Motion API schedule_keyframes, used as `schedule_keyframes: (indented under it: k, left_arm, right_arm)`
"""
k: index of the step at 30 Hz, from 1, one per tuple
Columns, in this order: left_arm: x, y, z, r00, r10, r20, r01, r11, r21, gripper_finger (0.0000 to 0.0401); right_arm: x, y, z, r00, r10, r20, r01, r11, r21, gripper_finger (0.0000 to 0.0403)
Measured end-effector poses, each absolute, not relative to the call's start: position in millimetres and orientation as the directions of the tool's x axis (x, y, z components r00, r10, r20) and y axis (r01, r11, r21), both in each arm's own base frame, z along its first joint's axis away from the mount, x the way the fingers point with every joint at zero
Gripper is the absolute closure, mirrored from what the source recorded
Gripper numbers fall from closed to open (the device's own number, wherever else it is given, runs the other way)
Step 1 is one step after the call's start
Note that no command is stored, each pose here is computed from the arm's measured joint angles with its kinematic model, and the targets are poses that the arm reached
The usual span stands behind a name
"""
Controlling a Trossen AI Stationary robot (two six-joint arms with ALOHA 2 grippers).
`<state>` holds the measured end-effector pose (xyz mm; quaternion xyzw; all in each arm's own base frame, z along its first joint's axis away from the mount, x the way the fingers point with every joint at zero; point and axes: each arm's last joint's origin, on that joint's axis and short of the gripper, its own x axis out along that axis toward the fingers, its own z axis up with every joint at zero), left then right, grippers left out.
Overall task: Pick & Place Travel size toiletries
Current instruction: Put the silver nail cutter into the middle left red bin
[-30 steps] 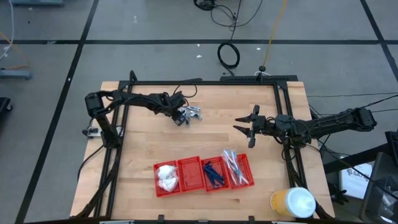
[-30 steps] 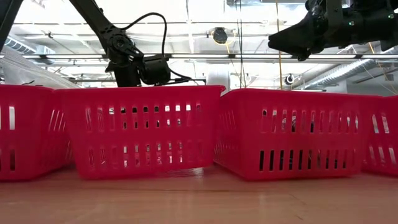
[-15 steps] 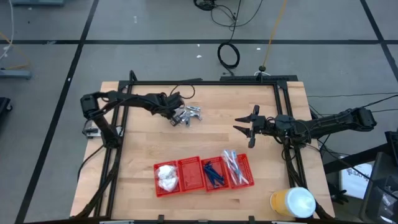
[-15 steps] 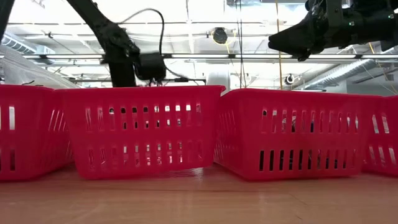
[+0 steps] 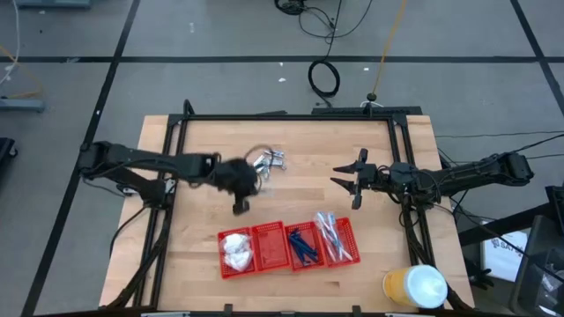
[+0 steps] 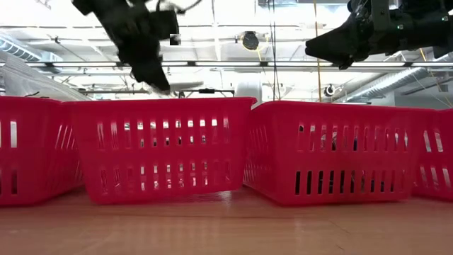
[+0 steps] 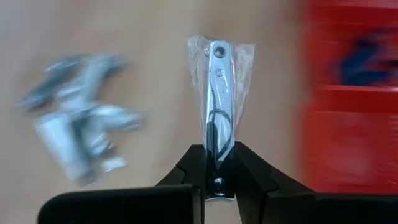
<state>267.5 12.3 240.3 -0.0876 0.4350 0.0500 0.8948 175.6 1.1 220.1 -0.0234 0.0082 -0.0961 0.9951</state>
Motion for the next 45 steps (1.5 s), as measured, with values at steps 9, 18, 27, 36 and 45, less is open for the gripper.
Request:
schedule_keyframes:
  k: [9, 18, 27, 36, 45]
  left_arm:
    - [283.4, -63.5, 218.5, 0.586, -0.213, -0.782, 0.045, 0.972, -0.231, 0.0354]
    - [302.6, -90.1, 190.2, 0.547, -0.362, -0.755, 0.106, 0.924, -0.366, 0.0352]
    - [305.5, -85.1, 187.1, 0.529, -0.4, -0.748, 0.072, 0.9, -0.43, 0.035]
    - [306.6, -80.8, 187.0, 0.538, -0.382, -0.751, 0.034, 0.9, -0.434, 0.0325]
    - [307.1, -80.3, 187.1, 0.552, -0.356, -0.754, 0.054, 0.918, -0.393, 0.0235]
  right_arm:
    - [175.6, 1.2, 220.5, 0.982, -0.19, -0.008, 0.189, 0.981, -0.043, 0.0273]
    - [175.6, 1.3, 220.5, 0.982, -0.188, -0.008, 0.188, 0.981, -0.04, 0.0273]
    - [175.6, 1.3, 219.7, 0.982, -0.188, -0.015, 0.188, 0.982, -0.033, 0.0273]
    - [175.6, 1.3, 219.7, 0.982, -0.188, -0.016, 0.187, 0.982, -0.033, 0.0273]
    - [175.6, 1.3, 219.7, 0.982, -0.188, -0.016, 0.187, 0.982, -0.026, 0.0273]
